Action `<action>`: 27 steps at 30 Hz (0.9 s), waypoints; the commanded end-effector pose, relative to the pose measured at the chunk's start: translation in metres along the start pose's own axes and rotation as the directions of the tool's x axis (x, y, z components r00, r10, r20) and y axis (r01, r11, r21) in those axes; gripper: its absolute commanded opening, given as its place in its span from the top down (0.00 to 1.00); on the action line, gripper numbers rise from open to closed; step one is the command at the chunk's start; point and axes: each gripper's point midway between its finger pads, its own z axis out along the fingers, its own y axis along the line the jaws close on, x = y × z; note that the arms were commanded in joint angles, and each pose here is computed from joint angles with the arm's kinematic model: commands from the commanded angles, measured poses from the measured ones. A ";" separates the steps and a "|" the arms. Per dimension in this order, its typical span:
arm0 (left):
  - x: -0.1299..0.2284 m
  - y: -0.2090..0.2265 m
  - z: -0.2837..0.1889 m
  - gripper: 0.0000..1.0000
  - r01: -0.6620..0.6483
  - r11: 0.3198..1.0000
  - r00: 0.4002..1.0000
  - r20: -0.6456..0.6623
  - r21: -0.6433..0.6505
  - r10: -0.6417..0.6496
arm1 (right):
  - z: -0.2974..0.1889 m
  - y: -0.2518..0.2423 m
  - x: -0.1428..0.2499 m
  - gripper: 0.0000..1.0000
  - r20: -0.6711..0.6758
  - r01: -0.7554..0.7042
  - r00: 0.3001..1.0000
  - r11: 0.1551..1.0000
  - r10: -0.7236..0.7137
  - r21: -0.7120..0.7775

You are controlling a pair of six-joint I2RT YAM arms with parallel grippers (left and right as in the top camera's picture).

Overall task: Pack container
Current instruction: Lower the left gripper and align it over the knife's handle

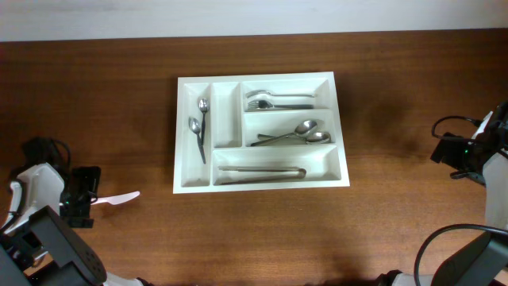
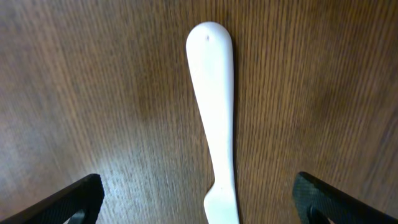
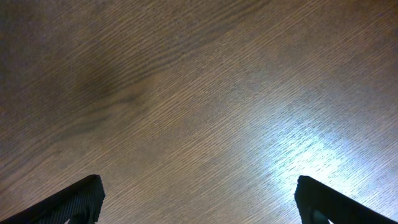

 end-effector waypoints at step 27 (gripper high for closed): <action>0.009 0.006 0.021 0.01 0.053 0.998 0.999 -0.008 0.029 -0.052 | 0.003 -0.002 0.002 0.01 -0.009 -0.005 1.000 1.000 0.005 0.003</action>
